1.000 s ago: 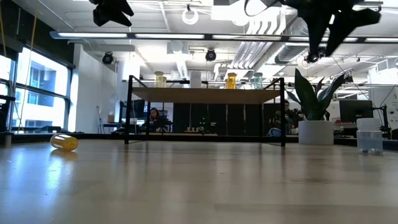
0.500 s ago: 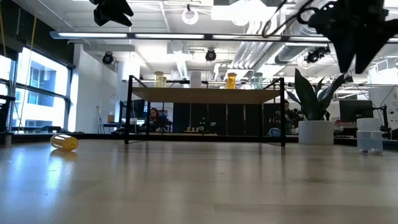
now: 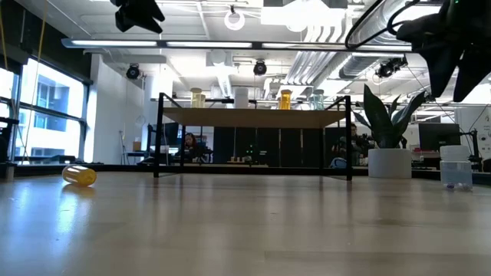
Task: Pick and place medicine bottles onto shelf by color
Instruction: Put the white medicine bottle on the shelf aligned with the other white medicine bottles
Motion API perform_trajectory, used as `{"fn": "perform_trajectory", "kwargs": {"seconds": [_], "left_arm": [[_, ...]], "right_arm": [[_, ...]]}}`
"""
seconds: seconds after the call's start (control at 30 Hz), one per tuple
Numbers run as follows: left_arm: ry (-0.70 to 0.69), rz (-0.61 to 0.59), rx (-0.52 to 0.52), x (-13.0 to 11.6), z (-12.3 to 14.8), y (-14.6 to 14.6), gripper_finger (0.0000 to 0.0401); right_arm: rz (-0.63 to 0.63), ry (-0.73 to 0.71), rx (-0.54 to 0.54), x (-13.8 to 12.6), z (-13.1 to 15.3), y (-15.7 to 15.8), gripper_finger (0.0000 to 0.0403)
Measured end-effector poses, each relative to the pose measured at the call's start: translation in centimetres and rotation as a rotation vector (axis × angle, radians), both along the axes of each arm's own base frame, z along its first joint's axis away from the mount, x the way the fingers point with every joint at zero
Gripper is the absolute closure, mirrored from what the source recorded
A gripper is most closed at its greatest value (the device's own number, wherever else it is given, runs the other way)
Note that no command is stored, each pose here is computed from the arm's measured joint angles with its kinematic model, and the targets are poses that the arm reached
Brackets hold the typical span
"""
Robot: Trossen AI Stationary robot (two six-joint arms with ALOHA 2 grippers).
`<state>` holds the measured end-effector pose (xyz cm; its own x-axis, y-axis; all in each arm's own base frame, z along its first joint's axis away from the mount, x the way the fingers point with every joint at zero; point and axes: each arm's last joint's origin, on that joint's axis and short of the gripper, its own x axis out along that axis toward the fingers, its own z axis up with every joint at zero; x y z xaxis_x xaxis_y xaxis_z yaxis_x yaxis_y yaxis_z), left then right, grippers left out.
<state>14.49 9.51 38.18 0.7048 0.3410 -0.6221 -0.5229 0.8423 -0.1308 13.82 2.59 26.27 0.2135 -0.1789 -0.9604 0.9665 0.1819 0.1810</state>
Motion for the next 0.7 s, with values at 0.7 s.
{"fn": "perform_trajectory", "kwargs": {"seconds": [0.7], "left_arm": [[0.015, 0.034, 0.022, -0.1, 0.0, 0.1, 0.0226]], "right_arm": [[-0.183, 0.024, 0.048, 2.7, -1.7, 0.7, 0.0192]]}}
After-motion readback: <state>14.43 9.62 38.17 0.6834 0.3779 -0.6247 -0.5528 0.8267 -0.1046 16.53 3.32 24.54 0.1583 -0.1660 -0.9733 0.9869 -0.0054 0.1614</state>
